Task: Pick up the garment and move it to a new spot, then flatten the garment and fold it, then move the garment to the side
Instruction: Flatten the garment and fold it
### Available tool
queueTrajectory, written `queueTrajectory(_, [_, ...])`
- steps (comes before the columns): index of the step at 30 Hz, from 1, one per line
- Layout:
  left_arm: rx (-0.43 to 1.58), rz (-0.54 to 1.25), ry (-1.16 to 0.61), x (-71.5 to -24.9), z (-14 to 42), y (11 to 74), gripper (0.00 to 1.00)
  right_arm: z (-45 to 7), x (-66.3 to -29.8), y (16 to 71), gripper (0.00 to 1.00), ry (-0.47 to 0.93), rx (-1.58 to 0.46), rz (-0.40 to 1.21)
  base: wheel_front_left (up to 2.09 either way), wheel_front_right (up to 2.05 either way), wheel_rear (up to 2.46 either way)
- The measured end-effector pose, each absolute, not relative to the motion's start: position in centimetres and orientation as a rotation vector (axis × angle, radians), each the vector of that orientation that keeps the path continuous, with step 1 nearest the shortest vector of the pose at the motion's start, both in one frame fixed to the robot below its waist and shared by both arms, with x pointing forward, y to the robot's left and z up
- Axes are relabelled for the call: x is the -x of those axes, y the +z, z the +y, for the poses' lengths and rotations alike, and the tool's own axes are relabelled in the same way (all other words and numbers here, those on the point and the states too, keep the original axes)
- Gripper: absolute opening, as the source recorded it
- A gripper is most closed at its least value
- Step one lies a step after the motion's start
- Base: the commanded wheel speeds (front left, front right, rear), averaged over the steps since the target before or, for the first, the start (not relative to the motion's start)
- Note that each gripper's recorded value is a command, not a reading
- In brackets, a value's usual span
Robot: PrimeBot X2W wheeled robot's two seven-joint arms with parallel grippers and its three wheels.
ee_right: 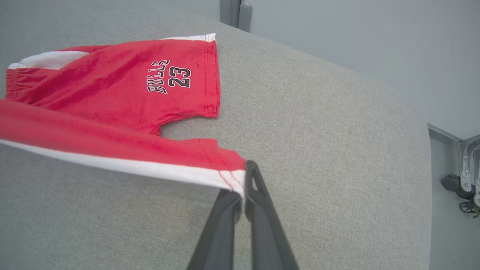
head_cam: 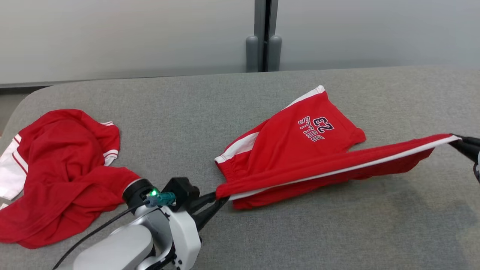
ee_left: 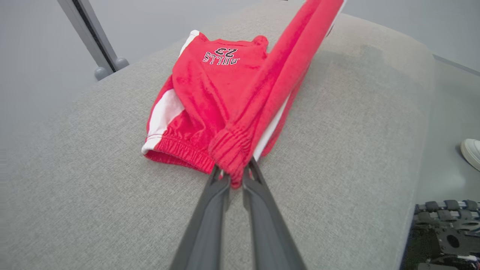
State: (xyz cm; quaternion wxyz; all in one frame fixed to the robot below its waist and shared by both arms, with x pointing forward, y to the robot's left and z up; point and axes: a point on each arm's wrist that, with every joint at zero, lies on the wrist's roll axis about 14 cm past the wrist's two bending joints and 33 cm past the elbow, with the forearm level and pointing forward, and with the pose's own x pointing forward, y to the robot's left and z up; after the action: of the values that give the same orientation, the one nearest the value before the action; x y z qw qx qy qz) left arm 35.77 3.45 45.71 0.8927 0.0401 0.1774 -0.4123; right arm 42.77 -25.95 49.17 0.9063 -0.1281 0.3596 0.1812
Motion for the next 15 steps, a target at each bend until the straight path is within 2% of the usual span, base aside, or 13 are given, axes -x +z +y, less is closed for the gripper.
queueTrajectory(15, [-0.072, 0.381, -0.758, -43.2, 3.7, 44.1, 0.00, -22.4, -53.6, 48.2, 0.00, 0.412, 0.368, 0.700, 0.00, 0.00, 0.00])
